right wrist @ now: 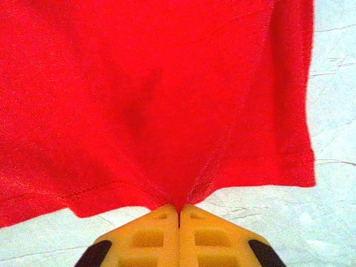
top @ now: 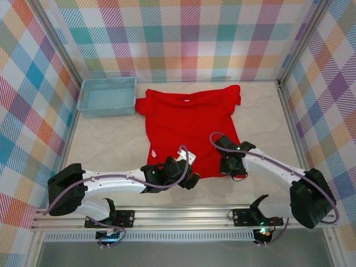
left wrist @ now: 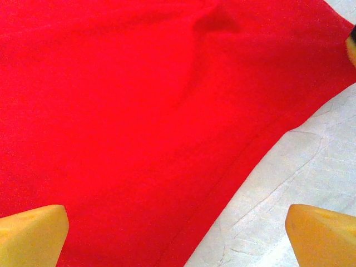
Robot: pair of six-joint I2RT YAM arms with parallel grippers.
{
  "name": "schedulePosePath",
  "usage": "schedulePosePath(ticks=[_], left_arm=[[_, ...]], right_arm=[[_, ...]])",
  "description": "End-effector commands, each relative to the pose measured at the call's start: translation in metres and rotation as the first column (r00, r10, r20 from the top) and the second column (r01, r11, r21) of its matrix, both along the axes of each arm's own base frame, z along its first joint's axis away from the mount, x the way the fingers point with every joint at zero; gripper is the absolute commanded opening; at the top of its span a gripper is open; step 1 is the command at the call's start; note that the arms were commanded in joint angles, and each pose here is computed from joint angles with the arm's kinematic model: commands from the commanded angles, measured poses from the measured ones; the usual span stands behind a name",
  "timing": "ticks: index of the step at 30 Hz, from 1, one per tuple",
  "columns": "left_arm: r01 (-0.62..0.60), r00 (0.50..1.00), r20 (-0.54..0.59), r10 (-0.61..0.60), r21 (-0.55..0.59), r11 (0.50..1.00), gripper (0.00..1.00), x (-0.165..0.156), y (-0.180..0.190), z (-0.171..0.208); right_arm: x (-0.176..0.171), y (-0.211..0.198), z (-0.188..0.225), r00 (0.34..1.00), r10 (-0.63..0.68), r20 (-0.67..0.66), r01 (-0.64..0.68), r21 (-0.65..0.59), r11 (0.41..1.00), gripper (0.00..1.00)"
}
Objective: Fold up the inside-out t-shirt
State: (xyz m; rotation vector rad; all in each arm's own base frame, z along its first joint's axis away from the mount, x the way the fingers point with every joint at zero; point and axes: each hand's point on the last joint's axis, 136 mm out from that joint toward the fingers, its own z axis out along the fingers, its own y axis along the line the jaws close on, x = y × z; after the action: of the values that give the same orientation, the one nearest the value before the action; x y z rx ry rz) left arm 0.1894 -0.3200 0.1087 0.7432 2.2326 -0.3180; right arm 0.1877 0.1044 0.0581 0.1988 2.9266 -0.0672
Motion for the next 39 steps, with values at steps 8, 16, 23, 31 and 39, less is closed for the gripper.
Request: schedulePosePath(ticks=[8, 16, 23, 31, 39], left_arm=[[0.018, 0.998, 0.052, -0.021, 0.063, 0.998, 1.0, 0.011, -0.027, 0.001], [0.066, 0.997, 0.047, -0.068, 0.031, 0.997, 1.0, 0.015, -0.061, -0.001], [0.087, 0.996, 0.024, -0.088, 0.048, 0.995, 1.0, 0.016, -0.075, -0.021], [-0.103, 0.992, 0.076, 0.098, 0.058, 0.993, 0.7, 0.06, -0.039, -0.008], [-0.114, 0.989, 0.091, 0.118, -0.041, 0.993, 0.16, 0.075, -0.032, 0.04]], right_arm=[[0.002, 0.014, 0.079, 0.985, 0.033, 0.167, -0.062, 0.173, 0.983, 0.0], [0.003, 0.02, 0.095, 0.98, 0.003, 0.201, -0.052, 0.236, 0.97, 0.0], [0.006, 0.017, 0.121, 0.963, -0.015, 0.269, -0.057, 0.258, 0.964, 0.0], [0.012, -0.004, 0.127, 0.95, -0.059, 0.306, -0.002, 0.195, 0.981, 0.0], [0.026, 0.007, 0.118, 0.951, -0.045, 0.306, -0.024, 0.217, 0.976, 0.0]])
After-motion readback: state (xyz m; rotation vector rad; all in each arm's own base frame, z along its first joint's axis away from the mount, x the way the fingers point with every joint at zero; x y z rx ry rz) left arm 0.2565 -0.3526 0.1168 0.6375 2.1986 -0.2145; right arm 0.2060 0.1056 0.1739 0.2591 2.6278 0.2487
